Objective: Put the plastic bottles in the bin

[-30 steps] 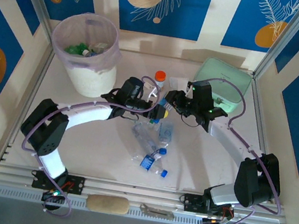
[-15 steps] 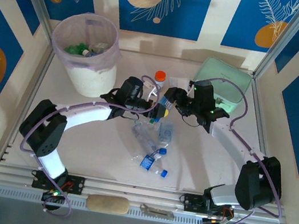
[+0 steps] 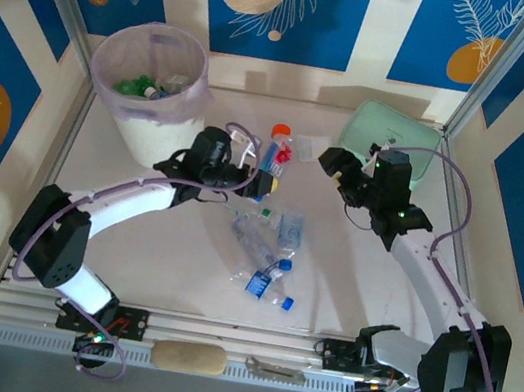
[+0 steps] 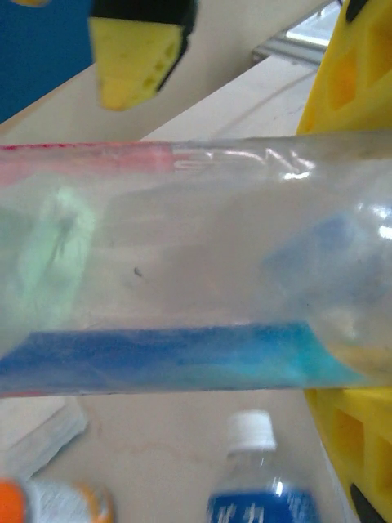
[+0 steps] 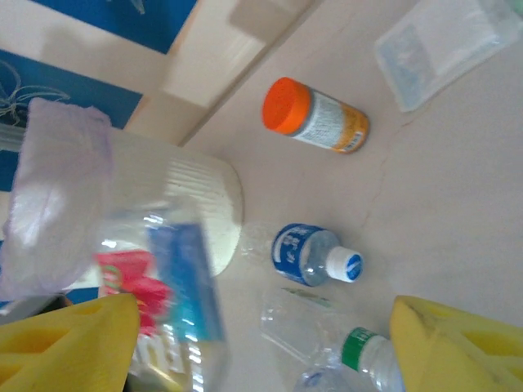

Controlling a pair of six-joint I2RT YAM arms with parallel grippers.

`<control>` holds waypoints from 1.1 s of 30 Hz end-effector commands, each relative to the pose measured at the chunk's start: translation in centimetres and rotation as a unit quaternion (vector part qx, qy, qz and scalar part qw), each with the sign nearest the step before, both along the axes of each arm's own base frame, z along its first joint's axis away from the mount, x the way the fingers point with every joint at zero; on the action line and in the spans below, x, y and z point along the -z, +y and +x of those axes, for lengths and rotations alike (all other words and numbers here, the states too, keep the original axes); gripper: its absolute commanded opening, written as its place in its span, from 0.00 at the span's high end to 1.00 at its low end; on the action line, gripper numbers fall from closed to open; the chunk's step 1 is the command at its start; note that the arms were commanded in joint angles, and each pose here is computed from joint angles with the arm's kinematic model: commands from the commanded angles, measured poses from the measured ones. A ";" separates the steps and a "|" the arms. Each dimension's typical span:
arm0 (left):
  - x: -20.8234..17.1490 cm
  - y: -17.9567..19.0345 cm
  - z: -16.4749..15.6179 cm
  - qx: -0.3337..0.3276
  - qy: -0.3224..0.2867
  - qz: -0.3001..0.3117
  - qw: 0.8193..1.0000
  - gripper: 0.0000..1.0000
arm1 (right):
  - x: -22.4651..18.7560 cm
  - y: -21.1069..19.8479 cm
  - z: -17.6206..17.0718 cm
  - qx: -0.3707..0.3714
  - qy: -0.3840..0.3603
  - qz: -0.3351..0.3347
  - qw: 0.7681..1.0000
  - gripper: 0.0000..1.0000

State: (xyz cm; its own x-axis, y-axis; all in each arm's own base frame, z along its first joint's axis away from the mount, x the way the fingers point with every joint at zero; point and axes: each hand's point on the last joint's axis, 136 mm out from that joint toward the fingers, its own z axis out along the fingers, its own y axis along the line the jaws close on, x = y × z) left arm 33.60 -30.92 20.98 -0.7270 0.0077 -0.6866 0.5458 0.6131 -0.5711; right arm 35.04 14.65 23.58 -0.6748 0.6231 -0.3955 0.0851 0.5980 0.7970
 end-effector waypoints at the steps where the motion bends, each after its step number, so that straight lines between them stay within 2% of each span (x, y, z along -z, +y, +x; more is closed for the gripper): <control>1: -5.1 2.1 1.9 -0.020 -0.065 0.010 0.998 0.54 | 1.5 -1.4 -0.4 0.036 0.019 -0.003 0.999 0.19; 9: -13.7 8.6 6.2 -0.089 -0.144 0.024 0.985 0.54 | 3.4 -1.4 -0.8 0.036 0.045 0.005 0.998 0.18; 13: -18.1 12.4 7.8 -0.129 -0.196 0.061 0.970 0.55 | 3.7 -1.3 -0.7 0.034 0.050 0.008 0.998 0.18; 18: -21.6 17.6 9.4 -0.188 -0.236 0.103 0.948 0.57 | 3.8 -1.2 -0.7 0.031 0.050 0.009 0.998 0.17; 22: -22.3 21.6 10.7 -0.232 -0.233 0.119 0.937 0.64 | 3.9 -1.3 -0.7 0.032 0.052 0.008 0.998 0.17; 25: -21.5 24.1 11.4 -0.257 -0.217 0.126 0.933 0.64 | 4.0 -1.4 -0.8 0.032 0.053 0.007 0.998 0.17; 33: -17.5 27.2 13.1 -0.280 -0.156 0.129 0.938 0.64 | 4.0 -1.5 -0.9 0.034 0.055 0.007 0.998 0.17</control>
State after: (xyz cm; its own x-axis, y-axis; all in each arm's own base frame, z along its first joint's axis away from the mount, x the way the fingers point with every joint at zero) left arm 46.48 -4.36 39.57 -0.3974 -0.1077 -0.9113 0.2235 0.9518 -0.2100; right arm 34.44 13.27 20.48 -0.6623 0.6712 -0.3328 0.1889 0.5795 0.7928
